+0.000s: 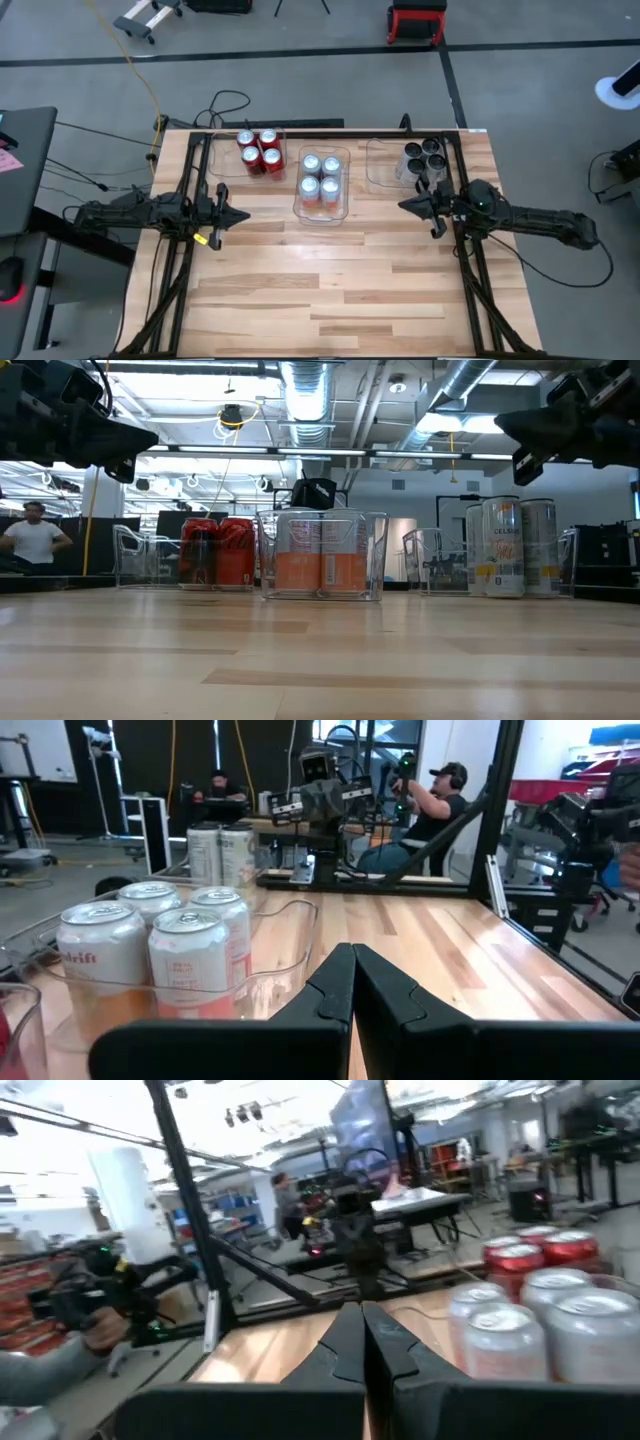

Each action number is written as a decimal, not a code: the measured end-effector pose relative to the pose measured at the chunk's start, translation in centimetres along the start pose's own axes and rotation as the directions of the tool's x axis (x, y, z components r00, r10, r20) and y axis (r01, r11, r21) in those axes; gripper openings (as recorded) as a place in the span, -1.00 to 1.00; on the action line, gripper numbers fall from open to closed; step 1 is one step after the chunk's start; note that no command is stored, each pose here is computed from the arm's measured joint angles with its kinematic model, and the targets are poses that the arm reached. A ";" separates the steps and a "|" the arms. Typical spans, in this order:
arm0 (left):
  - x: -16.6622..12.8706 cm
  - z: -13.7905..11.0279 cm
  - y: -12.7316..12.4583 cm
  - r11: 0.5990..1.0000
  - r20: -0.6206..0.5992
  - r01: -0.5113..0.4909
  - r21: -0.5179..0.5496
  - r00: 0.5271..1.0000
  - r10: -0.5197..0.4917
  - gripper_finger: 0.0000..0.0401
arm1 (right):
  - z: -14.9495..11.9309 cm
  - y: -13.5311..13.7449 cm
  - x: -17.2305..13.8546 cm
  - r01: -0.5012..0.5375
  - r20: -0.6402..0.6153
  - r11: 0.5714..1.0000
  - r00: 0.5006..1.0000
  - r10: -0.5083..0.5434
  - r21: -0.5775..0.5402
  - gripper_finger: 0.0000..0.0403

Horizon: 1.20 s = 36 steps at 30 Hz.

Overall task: Sort soda cans
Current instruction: Return to Home Position

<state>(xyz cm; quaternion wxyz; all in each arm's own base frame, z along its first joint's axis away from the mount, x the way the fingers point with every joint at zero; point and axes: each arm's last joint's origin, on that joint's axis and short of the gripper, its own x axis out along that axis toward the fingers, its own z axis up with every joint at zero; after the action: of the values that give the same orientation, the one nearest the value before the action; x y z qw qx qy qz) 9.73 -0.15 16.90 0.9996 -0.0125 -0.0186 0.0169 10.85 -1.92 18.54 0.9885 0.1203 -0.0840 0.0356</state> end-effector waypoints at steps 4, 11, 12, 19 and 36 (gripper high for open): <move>0.0 0.0 0.0 1.000 0.000 0.003 -0.009 1.000 -0.003 -1.00 | 0.6 0.9 -0.1 -0.063 0.033 0.998 0.997 0.064 -0.023 -0.96; 0.0 0.0 0.0 1.000 0.000 0.017 -0.011 1.000 -0.017 -1.00 | 0.8 1.5 -1.0 -0.094 0.037 0.994 0.995 0.096 -0.056 -0.96; 0.0 0.0 -0.1 1.000 0.000 0.018 -0.011 1.000 -0.018 -1.00 | 0.7 1.5 -1.2 -0.090 0.031 0.995 0.995 0.092 -0.054 -0.96; 0.0 0.2 -0.2 0.999 0.023 0.040 -0.015 0.999 -0.040 -1.00 | 0.6 1.5 -1.4 -0.075 0.019 0.996 0.997 0.076 -0.041 -0.96; 0.0 0.1 -0.3 0.999 0.013 -0.006 -0.031 1.000 0.007 -1.00 | -0.6 0.7 -1.2 0.062 -0.020 0.998 0.998 -0.062 0.001 -0.92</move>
<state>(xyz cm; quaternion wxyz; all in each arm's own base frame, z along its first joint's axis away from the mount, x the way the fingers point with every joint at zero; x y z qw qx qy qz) 9.72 -0.41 17.01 0.9991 -0.0281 -0.0253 0.0199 9.74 -1.14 17.97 0.9898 0.1234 -0.0704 0.0063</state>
